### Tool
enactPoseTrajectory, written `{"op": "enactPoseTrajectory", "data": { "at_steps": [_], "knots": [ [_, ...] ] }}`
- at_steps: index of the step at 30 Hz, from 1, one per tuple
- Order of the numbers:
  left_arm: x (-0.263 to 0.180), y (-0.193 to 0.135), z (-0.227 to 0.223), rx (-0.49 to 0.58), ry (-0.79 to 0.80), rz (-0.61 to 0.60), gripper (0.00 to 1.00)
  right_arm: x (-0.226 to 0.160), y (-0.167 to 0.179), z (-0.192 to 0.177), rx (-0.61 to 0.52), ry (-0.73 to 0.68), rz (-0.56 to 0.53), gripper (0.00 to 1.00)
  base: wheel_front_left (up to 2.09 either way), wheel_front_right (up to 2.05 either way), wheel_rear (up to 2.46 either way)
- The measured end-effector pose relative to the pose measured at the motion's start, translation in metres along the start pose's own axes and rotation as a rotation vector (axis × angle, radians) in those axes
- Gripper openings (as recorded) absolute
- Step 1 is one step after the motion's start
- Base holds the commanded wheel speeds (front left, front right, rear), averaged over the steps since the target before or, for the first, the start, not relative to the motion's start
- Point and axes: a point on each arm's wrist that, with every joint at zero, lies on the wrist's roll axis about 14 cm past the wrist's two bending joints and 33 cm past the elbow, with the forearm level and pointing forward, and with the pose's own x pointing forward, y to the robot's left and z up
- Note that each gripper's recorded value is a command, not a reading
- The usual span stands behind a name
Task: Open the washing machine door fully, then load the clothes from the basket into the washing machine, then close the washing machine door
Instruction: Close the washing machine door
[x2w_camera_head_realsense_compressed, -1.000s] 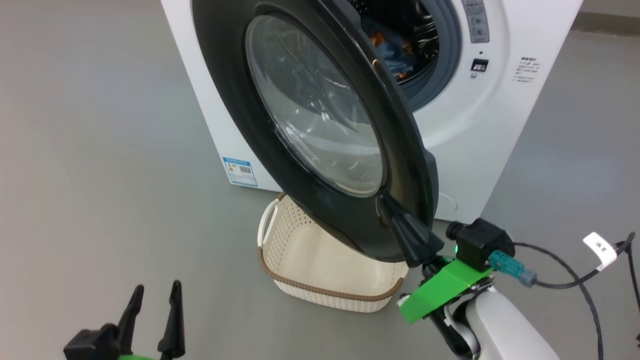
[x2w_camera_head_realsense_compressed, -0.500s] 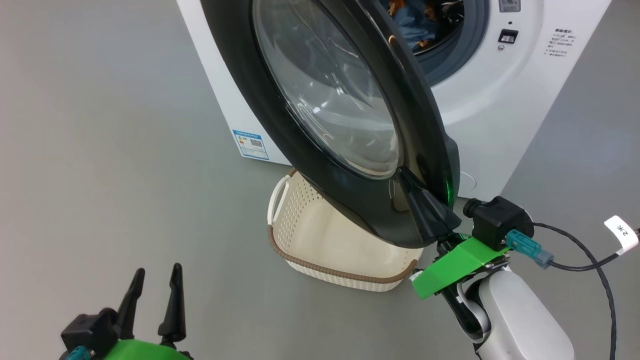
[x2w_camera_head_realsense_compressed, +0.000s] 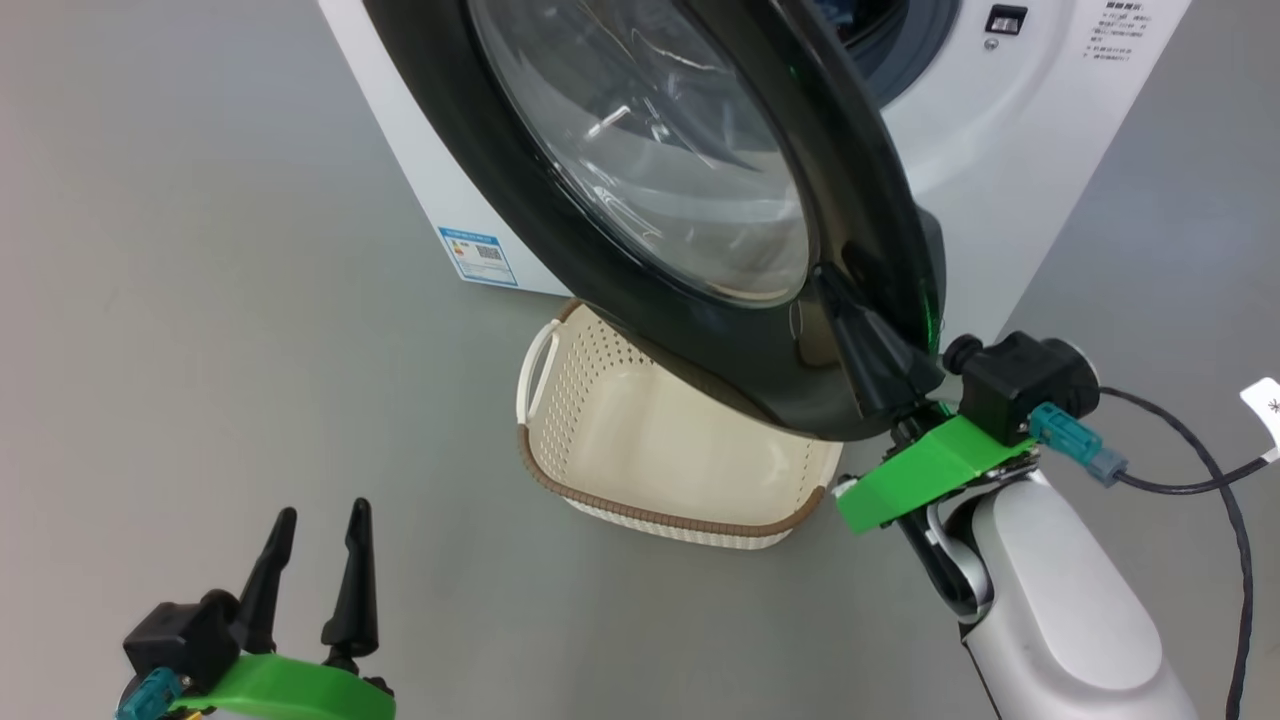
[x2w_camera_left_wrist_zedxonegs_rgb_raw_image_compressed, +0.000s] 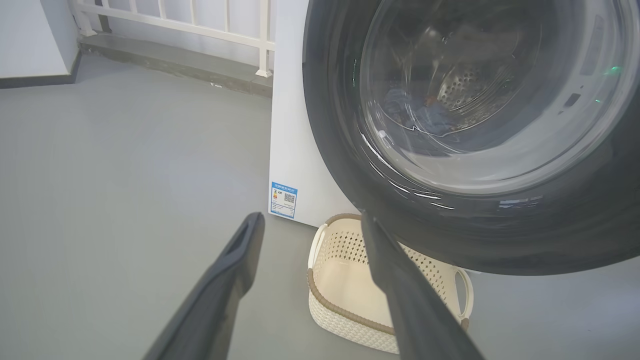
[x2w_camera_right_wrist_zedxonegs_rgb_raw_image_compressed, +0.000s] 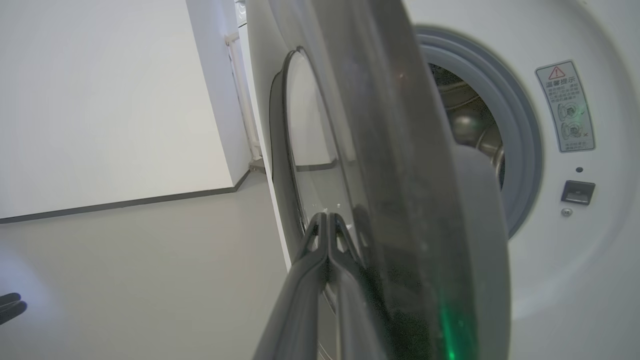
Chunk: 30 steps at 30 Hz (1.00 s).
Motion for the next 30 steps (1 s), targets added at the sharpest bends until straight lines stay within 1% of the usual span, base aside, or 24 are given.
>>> {"op": "enactPoseTrajectory", "data": {
  "at_steps": [13, 30],
  "knots": [
    [0.012, -0.008, -0.01, 0.002, 0.031, -0.022, 1.0, 0.012, -0.026, 0.001, -0.057, -0.017, -0.041, 0.0, 0.0, 0.0, 0.0],
    [0.025, -0.011, -0.017, -0.006, 0.051, -0.027, 1.0, 0.037, -0.053, 0.005, -0.136, -0.039, -0.038, 0.0, 0.0, 0.0, 0.0]
  ]
}}
